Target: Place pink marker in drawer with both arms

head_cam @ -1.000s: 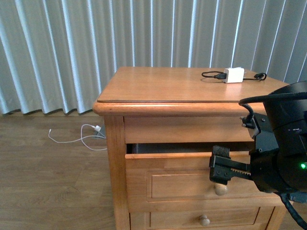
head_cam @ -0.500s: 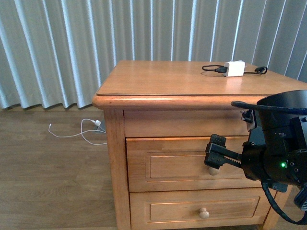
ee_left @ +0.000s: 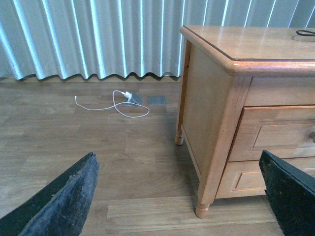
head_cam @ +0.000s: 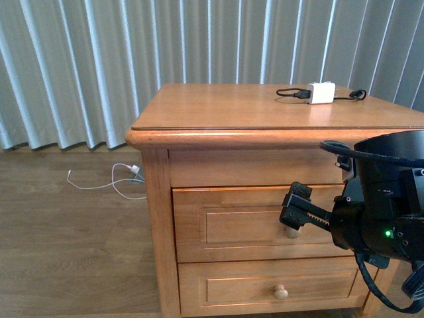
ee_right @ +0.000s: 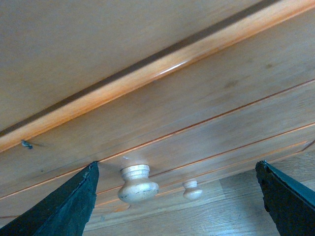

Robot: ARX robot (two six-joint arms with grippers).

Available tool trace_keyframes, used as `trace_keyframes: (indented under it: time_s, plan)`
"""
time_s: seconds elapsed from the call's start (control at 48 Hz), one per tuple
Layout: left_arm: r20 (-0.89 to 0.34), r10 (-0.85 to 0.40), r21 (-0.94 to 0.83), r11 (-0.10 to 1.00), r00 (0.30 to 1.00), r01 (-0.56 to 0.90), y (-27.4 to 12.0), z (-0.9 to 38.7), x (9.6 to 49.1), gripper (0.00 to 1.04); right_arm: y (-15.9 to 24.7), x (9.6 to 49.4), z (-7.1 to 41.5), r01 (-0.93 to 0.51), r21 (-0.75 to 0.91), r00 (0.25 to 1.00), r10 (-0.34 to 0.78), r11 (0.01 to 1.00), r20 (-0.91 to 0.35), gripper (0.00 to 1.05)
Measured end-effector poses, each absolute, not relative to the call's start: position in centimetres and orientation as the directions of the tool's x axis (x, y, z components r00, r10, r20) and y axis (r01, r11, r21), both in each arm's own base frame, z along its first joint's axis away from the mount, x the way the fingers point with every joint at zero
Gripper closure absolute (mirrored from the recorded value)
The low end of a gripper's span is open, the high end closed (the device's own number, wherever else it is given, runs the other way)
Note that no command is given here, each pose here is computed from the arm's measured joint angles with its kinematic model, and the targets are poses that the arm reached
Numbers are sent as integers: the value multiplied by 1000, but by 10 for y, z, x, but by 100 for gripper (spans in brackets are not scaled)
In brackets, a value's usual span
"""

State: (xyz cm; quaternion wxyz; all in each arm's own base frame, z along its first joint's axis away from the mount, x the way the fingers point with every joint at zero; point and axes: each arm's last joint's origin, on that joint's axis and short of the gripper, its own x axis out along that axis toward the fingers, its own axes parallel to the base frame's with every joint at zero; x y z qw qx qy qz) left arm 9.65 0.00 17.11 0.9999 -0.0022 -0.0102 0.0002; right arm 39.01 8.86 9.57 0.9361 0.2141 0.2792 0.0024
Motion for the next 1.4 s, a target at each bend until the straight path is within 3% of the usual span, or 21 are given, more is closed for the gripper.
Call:
trace_keyframes:
  time_s: [0.208, 0.375, 0.708, 1.188, 1.396]
  plan:
    - [20, 0, -4, 1000, 1000, 0, 0, 171, 97, 6, 93, 389, 95, 119, 386, 829, 122, 915, -545, 9]
    - [20, 0, -4, 1000, 1000, 0, 0, 171, 97, 6, 94, 383, 105, 99, 282, 817, 84, 954, -571, 9]
    - [20, 0, -4, 1000, 1000, 0, 0, 171, 97, 6, 71, 320, 155, -15, 202, 772, 140, 979, -619, 9]
    - [20, 0, -4, 1000, 1000, 0, 0, 171, 97, 6, 6, 178, 209, -46, 237, 888, 149, 970, -436, 9]
    - [20, 0, -4, 1000, 1000, 0, 0, 171, 97, 6, -6, 158, 212, -11, 240, 925, 101, 971, -366, 9]
